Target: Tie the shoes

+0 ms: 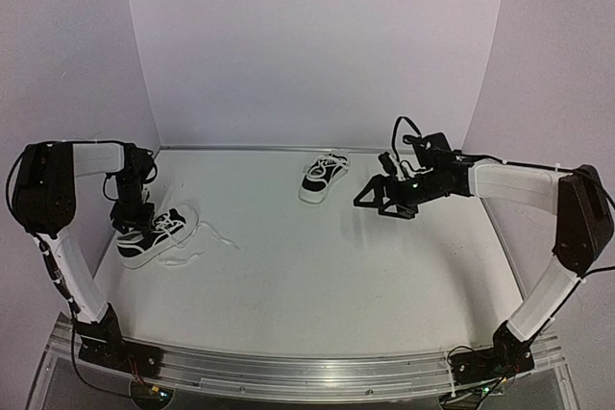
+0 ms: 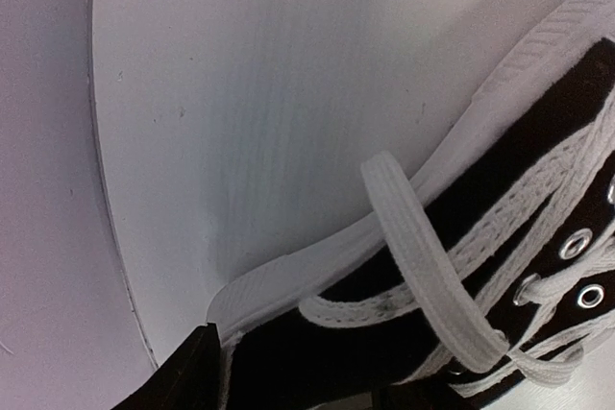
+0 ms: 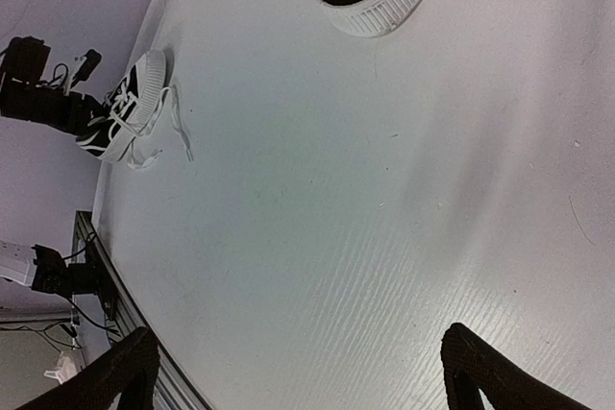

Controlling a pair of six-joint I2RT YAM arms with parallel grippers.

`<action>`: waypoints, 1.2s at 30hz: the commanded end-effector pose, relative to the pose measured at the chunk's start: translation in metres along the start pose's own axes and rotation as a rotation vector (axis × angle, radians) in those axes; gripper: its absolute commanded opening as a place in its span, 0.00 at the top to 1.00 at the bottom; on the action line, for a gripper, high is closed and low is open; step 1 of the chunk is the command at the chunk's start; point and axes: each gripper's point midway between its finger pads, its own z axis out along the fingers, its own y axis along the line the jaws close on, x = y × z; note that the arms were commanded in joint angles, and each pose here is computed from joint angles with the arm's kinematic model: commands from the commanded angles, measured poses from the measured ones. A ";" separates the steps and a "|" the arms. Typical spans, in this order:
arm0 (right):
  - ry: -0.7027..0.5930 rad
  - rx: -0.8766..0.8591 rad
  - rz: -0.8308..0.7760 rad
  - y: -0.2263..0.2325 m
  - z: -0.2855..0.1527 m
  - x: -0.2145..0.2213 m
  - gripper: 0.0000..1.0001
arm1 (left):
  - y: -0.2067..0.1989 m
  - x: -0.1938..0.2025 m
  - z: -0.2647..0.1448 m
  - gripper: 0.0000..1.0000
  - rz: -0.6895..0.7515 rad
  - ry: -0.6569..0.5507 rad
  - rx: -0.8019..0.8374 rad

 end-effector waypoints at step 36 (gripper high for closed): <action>-0.157 -0.143 -0.039 0.002 -0.055 -0.055 0.05 | -0.275 0.009 -0.335 1.00 0.627 -0.606 0.891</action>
